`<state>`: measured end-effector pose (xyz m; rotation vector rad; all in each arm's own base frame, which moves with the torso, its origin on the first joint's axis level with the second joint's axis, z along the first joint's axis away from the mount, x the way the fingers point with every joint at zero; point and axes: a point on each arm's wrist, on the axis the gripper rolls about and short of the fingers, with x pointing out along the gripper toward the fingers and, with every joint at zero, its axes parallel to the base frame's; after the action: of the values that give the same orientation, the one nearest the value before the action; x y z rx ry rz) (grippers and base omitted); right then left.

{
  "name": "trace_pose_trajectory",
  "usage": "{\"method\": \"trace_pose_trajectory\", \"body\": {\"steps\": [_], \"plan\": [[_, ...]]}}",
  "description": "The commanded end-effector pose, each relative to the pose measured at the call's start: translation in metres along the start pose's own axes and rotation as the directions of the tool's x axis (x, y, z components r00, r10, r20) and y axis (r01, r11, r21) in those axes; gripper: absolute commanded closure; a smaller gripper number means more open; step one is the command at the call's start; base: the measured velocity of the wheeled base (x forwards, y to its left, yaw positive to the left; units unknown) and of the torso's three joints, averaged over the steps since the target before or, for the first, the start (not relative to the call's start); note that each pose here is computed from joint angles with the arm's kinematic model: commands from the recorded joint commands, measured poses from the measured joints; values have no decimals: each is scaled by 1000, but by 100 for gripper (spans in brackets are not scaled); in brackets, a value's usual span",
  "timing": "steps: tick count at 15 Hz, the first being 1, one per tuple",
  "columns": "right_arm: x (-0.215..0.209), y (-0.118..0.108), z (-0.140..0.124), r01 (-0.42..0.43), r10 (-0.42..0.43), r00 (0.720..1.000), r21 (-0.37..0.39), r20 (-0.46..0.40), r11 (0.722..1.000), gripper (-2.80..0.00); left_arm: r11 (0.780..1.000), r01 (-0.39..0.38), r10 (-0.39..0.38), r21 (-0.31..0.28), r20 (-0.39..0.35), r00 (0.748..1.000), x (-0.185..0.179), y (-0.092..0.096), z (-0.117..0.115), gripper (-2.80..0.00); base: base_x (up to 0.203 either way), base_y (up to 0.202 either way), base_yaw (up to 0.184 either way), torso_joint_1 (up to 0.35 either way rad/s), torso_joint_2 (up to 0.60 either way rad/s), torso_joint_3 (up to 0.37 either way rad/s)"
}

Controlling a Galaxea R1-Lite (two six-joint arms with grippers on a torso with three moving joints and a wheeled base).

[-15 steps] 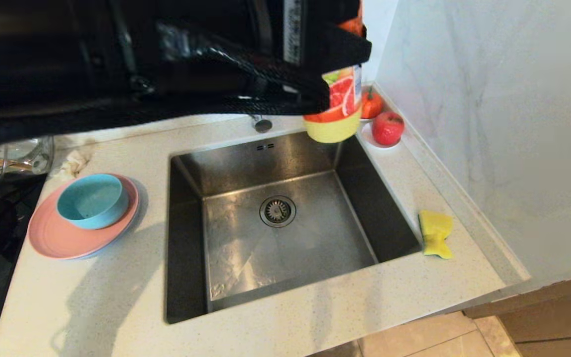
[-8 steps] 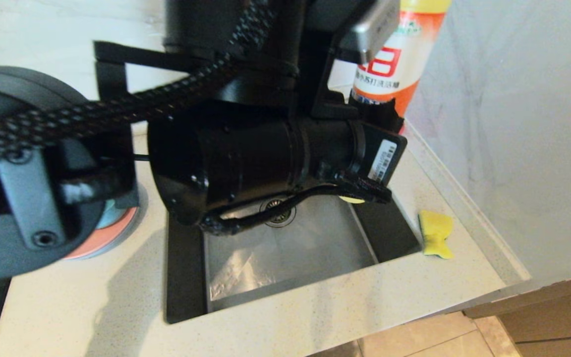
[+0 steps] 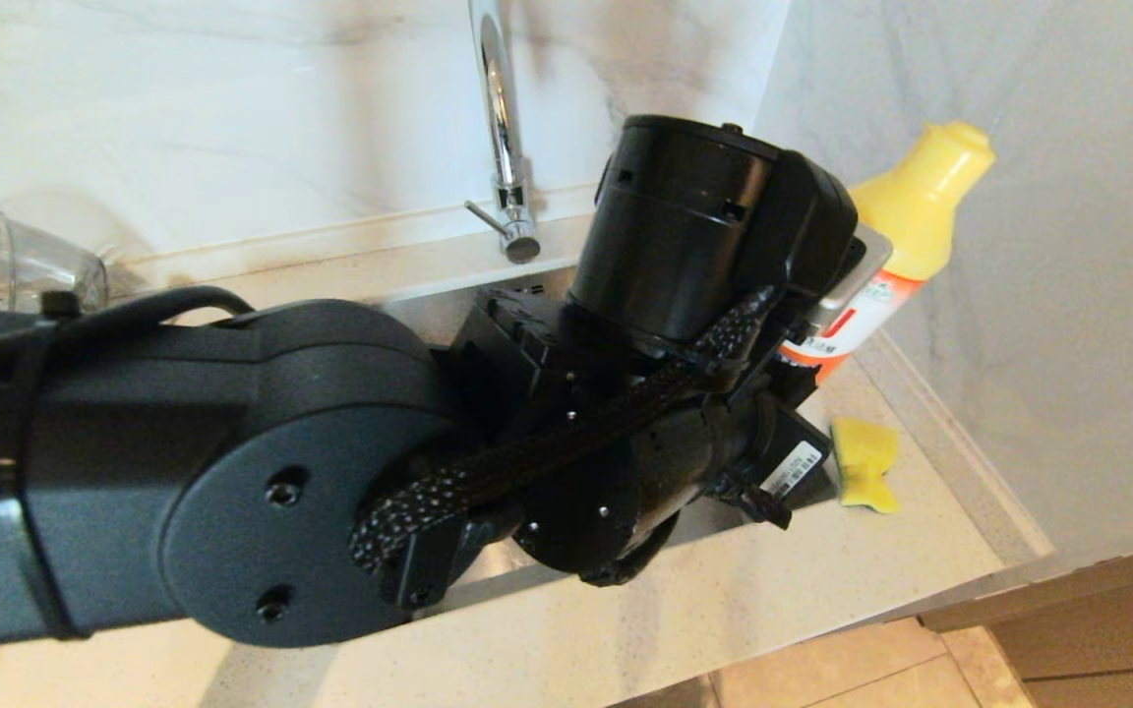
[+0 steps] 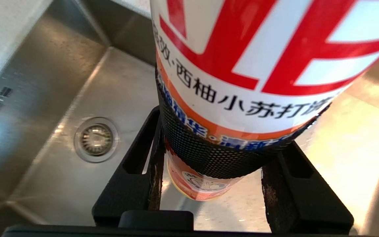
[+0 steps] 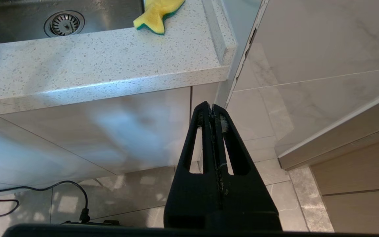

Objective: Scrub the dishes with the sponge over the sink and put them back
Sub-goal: Squeeze it onto the sponge

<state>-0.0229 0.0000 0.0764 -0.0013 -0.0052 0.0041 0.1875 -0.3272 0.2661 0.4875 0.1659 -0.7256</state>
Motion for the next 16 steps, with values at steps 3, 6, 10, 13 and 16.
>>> {"method": "trace_pose_trajectory", "body": {"steps": [3, 6, 10, 13, 16], "plan": [[0, 0, 0, 0, 0, 1000, 0, 1, 1000, 0, 985, -38, 52, 166, -80, 995, 23, -13, -17, 0, 0, 0, 0, 0, 0, 0], [0, 0, 0, 0, 0, 1000, 0, 1, 1000, 0, 966, -71, 99, 248, -101, 990, 32, -16, -19, 0, 0, 0, 0, 0, 0, 0], [0, 0, 0, 0, 0, 1000, 0, 1, 1000, 0, 921, -95, 158, 378, -138, 978, 43, -24, -27, 0, 0, 0, 0, 0, 0, 0], [0, 0, 0, 0, 0, 1000, 0, 1, 1000, 0, 896, -70, 151, 438, -153, 977, 48, -32, -31, 0, 0, 0, 0, 0, 0, 0], [0, 0, 0, 0, 0, 1000, 0, 1, 1000, 0, 876, -72, 155, 476, -137, 978, 55, -35, -28, 0, 0, 0, 0, 0, 0, 0]]}}
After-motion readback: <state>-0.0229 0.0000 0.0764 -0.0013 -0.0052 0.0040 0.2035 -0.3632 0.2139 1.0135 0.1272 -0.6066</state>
